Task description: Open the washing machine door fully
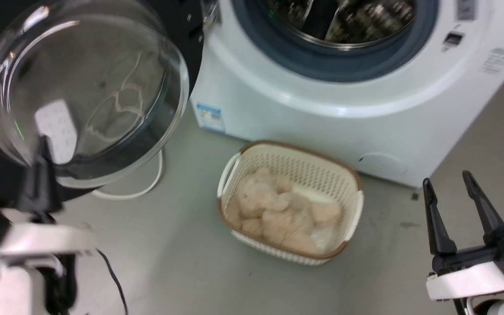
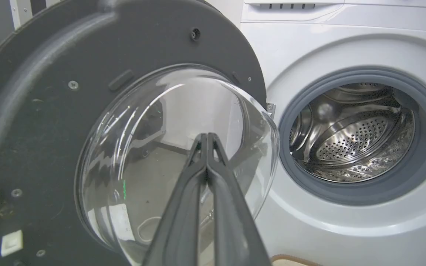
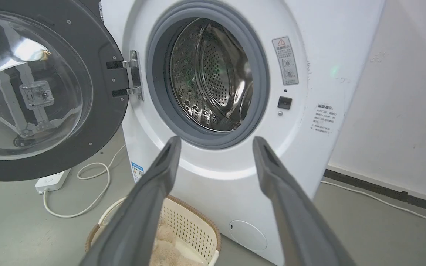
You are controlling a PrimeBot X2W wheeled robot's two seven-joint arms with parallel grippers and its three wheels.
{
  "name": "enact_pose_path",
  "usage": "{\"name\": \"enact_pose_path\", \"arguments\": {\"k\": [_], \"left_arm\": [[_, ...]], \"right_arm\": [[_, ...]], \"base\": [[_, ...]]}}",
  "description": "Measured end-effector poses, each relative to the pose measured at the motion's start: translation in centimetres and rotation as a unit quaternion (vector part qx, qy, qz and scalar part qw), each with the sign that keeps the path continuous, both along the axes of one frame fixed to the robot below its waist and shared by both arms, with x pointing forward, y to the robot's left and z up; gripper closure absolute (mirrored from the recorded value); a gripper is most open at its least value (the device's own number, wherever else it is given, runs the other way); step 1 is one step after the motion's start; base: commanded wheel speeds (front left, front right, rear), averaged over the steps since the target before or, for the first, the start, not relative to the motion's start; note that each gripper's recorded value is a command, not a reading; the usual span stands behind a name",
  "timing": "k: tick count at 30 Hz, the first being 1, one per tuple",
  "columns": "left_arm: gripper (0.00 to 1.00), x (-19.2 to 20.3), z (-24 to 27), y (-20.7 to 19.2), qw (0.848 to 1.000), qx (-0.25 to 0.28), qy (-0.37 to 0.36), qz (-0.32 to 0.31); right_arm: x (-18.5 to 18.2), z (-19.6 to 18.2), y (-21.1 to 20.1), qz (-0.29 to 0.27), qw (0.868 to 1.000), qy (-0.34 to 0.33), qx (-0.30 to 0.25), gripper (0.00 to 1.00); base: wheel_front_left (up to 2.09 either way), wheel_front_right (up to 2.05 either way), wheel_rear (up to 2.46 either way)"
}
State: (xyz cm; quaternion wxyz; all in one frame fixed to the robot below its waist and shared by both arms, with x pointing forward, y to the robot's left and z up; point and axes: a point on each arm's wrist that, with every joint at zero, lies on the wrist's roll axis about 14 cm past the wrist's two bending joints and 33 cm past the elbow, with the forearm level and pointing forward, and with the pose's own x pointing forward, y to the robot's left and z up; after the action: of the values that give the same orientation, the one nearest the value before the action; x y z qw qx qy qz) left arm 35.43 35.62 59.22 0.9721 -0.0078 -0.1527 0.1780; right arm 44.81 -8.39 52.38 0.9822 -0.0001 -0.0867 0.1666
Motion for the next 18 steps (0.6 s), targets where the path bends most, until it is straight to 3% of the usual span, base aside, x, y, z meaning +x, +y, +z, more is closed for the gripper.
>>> {"name": "enact_pose_path", "arguments": {"k": [3, 5, 6, 18], "left_arm": [[1.0, -0.3, -0.8, -4.0, 0.999, 0.003, 0.006, -0.049], [0.52, -0.4, -1.3, -5.0, 0.998, 0.003, 0.011, -0.062], [0.0, -0.4, -1.6, -6.0, 0.997, 0.0, 0.014, -0.076], [0.0, 0.1, -4.4, -14.9, 0.981, -0.004, 0.055, -0.185]], "right_arm": [[-1.7, 1.9, -1.5, -0.019, 1.0, -0.021, -0.002, 0.0], [-2.2, 2.1, -1.9, -0.023, 0.999, -0.023, 0.001, 0.0], [-2.7, 2.3, -2.4, -0.028, 0.999, -0.023, 0.006, 0.0], [-7.5, 3.4, -7.8, -0.102, 0.994, -0.033, 0.014, 0.0]], "base": [[0.0, 0.0, 0.0], [0.0, 0.0, 0.0], [0.0, 0.0, 0.0], [0.0, 0.0, 0.0]]}}
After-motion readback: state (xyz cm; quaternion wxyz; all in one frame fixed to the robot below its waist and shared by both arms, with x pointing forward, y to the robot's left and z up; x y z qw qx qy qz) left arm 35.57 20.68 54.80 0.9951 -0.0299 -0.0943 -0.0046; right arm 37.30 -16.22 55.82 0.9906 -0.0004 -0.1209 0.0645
